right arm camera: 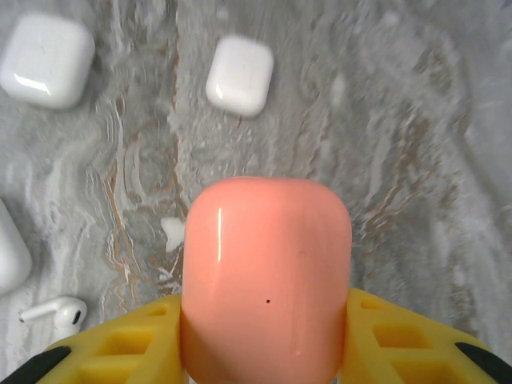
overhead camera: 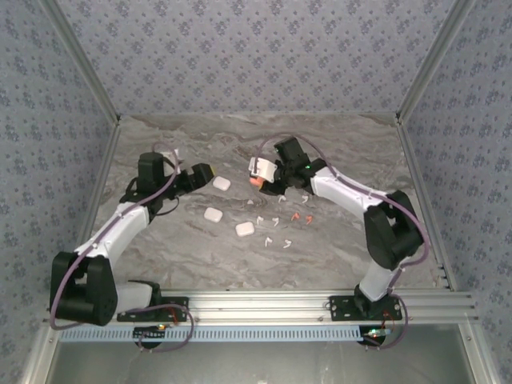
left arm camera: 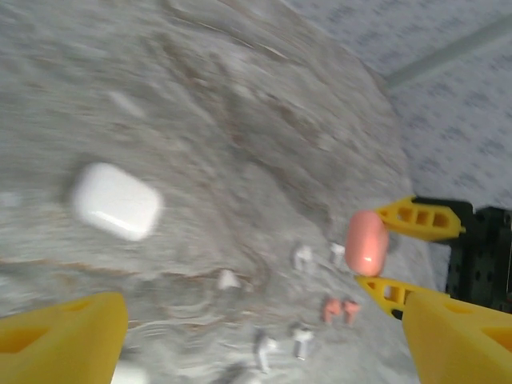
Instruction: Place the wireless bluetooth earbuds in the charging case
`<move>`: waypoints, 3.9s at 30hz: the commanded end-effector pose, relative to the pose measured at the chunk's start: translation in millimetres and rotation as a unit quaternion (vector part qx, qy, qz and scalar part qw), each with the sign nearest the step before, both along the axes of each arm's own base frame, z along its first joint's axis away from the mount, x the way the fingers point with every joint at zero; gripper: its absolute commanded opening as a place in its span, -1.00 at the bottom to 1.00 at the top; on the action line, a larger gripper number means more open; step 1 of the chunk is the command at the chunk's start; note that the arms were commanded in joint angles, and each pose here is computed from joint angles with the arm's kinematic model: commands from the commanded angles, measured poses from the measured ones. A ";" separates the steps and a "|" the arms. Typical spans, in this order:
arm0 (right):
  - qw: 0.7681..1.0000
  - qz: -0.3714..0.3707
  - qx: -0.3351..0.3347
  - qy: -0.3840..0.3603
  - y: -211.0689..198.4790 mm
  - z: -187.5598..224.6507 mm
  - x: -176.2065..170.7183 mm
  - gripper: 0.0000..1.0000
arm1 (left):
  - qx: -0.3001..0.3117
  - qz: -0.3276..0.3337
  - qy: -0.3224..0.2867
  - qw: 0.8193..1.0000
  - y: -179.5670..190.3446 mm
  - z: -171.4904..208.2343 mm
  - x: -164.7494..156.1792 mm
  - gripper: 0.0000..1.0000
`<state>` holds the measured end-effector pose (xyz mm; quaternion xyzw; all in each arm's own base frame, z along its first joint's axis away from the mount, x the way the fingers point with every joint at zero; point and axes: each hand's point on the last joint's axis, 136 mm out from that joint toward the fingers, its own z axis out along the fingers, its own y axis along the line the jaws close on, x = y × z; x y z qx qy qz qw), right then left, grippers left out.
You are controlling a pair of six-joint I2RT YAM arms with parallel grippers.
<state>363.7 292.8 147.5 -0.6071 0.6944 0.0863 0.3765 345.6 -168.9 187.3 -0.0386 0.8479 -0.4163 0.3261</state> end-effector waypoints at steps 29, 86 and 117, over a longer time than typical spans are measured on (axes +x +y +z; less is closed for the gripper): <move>0.993 0.013 0.116 -0.025 12.4 65.2 -18.3 -0.23 | -0.083 -0.241 -0.040 0.966 -137.2 44.2 -18.9 -0.32; 0.904 -0.116 0.392 0.126 -29.1 146.5 11.2 0.86 | -0.048 -0.240 -0.390 0.888 -128.1 129.1 -56.2 -0.84; 0.832 -0.394 0.281 0.270 -135.5 72.3 -31.2 0.72 | 0.015 -0.218 -0.483 0.848 -112.6 117.9 -65.5 -1.00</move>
